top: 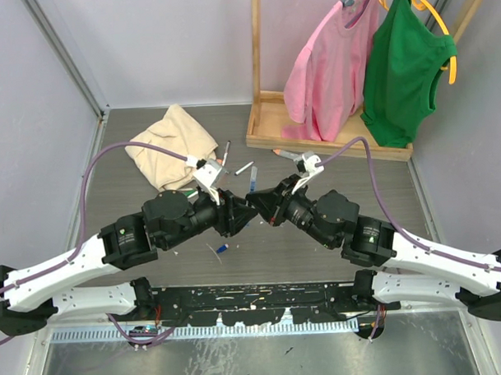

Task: Insert the pens into the pen caps
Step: Place the pen at the center of the board.

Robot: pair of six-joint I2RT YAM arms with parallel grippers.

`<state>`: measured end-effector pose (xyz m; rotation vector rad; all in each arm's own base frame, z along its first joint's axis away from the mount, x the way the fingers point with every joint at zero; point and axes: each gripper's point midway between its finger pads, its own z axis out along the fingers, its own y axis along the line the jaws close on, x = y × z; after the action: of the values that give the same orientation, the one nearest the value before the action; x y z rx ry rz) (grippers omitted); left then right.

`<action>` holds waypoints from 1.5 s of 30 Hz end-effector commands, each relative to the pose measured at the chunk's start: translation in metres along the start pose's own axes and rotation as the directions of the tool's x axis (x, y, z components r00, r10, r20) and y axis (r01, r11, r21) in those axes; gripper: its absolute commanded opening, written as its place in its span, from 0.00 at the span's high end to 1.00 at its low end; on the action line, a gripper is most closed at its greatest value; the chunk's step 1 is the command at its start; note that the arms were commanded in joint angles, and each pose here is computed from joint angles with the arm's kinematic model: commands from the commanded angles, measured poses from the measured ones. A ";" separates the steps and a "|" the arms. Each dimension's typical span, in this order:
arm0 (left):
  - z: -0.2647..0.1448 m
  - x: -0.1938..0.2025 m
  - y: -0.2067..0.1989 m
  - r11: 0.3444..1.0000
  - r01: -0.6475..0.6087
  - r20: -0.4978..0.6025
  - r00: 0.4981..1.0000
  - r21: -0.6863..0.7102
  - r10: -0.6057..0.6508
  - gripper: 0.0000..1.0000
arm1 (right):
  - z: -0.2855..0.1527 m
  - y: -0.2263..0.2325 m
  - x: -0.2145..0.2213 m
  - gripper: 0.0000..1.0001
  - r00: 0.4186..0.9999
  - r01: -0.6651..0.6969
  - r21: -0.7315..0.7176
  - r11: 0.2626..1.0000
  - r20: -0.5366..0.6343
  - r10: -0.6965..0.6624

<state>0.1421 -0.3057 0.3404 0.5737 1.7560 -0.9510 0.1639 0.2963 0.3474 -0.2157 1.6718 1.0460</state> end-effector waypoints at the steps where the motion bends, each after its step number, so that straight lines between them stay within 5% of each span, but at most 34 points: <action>1: -0.005 -0.019 -0.001 1.000 0.021 0.052 0.998 -0.010 -0.020 0.56 | -0.001 -0.012 -0.020 1.00 0.999 0.012 0.082 0.997 0.030 -0.015; 15: 0.002 0.014 0.059 0.977 0.067 -0.106 0.990 -0.204 -0.090 0.49 | 0.002 -0.136 0.022 1.00 0.971 0.136 0.425 0.895 -0.237 -0.035; 26: -0.023 0.034 0.118 0.918 0.061 -0.157 0.979 -0.391 -0.132 0.45 | -0.013 -0.244 0.116 0.99 0.826 0.277 0.579 0.767 -0.551 0.118; 45: -0.053 0.052 0.144 0.868 0.039 -0.168 0.976 -0.494 -0.140 0.45 | -0.040 -0.316 0.176 0.85 0.719 0.347 0.668 0.659 -0.640 0.271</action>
<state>0.1982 -0.1860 0.2465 0.2833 2.1539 -0.4849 0.2529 0.1386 0.0327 -0.0872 2.6928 0.0547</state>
